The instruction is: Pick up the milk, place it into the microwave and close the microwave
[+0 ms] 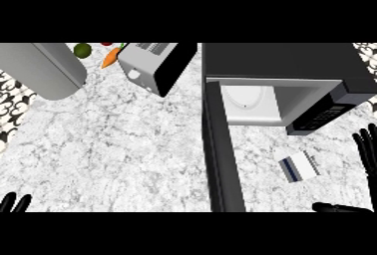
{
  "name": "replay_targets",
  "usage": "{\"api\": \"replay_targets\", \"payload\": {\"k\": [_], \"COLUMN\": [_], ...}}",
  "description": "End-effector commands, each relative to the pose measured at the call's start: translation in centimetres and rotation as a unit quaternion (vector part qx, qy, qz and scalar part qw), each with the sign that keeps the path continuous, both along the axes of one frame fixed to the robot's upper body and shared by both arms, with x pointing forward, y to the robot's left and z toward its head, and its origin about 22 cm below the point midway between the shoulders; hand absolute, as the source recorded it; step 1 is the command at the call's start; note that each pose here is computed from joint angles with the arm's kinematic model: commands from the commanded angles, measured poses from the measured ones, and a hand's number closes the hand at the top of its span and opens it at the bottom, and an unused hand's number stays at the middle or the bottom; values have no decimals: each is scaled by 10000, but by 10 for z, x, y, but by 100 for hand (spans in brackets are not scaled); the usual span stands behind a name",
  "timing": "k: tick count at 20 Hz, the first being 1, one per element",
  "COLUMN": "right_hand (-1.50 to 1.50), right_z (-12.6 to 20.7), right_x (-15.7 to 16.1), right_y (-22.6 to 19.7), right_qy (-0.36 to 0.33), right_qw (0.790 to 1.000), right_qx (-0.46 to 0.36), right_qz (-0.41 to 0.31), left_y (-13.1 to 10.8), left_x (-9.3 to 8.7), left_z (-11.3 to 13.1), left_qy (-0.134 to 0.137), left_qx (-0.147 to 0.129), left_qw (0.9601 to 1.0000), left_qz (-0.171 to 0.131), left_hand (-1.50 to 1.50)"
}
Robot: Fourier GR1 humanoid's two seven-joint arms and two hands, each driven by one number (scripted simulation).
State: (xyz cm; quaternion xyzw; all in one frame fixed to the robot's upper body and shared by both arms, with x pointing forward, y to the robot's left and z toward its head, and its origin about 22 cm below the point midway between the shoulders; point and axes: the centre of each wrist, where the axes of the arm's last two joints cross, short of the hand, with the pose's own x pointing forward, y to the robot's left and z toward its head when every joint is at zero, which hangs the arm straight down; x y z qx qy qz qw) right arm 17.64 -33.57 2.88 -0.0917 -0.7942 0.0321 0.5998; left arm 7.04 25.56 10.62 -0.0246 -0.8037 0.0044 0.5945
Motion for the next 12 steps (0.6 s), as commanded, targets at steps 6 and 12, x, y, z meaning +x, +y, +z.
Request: {"api": "replay_targets", "payload": {"k": [6, 12], "right_hand": [-150, -150], "right_z": [-72, -112], "right_x": [-6, -11], "right_y": [-20, -34], "right_qy": [581, 739], "right_qw": [9977, 9963], "right_qx": [-126, -318], "right_qz": [-329, -292], "left_y": [2, 3], "left_x": [-27, -35], "left_z": [30, 20], "left_qy": [-563, -555], "left_qx": [-253, -321], "left_qw": [9979, 9978], "left_qz": [-190, -142], "left_hand": [-150, -150]}}
